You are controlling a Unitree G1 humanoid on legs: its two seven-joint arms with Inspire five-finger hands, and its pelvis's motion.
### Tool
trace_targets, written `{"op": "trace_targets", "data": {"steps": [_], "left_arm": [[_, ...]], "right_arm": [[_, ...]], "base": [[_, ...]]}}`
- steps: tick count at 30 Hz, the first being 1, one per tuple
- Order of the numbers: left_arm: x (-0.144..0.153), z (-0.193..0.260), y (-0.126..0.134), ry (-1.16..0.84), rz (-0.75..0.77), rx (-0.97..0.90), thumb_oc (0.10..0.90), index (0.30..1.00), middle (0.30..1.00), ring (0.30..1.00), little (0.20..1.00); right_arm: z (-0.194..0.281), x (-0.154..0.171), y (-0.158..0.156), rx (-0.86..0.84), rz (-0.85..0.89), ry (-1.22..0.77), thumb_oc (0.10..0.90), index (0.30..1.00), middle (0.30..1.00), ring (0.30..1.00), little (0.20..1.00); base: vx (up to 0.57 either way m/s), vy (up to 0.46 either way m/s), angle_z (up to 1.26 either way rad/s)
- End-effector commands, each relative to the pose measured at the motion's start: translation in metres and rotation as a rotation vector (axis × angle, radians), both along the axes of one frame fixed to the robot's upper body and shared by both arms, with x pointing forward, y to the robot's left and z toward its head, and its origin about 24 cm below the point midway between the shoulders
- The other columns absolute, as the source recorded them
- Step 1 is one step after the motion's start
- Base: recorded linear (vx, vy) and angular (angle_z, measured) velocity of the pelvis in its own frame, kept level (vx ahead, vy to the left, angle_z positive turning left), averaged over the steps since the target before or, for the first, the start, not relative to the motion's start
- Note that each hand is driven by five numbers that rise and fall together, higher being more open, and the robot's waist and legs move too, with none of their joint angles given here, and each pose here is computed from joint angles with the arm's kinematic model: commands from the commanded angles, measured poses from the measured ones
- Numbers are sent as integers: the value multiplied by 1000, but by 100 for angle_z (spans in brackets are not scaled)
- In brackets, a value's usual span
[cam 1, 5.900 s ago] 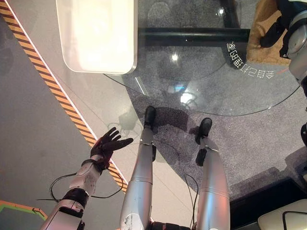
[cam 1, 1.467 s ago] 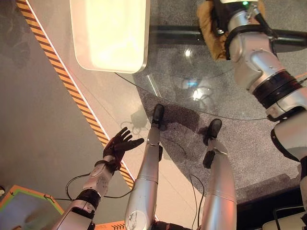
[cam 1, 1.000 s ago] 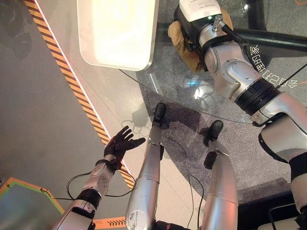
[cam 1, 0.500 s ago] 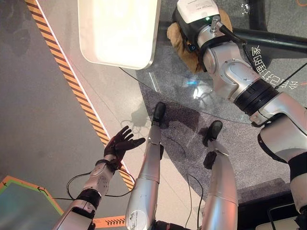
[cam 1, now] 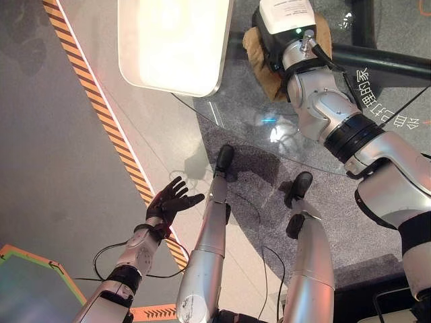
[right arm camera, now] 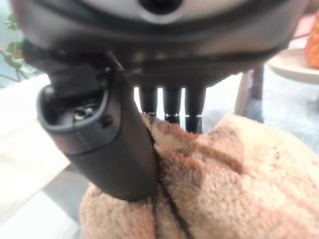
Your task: Wipe the table with a cloth and put it in the basket.
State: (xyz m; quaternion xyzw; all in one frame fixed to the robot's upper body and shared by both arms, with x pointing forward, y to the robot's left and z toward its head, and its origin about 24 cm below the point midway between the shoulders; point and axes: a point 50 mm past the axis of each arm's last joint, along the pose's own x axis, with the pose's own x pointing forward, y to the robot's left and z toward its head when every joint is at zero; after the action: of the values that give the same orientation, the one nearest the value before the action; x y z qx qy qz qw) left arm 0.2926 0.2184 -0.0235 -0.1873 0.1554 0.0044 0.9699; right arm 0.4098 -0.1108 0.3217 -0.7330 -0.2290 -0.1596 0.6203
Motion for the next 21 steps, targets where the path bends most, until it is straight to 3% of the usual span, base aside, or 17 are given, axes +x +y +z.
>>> {"op": "trace_targets", "data": {"steps": [1,11,21], "left_arm": [[-13,-2,31,13,76,54,800,900,900,900,900],[-14,3,46,13,99,38,800,900,900,900,900],[-13,9,57,16,115,31,800,900,900,900,900]], "right_arm": [[68,-18,-53,-46,-231,-278,100,300,300,300,200],[85,-33,-125,-98,-510,-343,100,300,300,300,200],[87,-49,-174,-38,-687,-344,100,300,300,300,200]], "base": [[-1,25,3],[0,9,1],[0,-1,1]]}}
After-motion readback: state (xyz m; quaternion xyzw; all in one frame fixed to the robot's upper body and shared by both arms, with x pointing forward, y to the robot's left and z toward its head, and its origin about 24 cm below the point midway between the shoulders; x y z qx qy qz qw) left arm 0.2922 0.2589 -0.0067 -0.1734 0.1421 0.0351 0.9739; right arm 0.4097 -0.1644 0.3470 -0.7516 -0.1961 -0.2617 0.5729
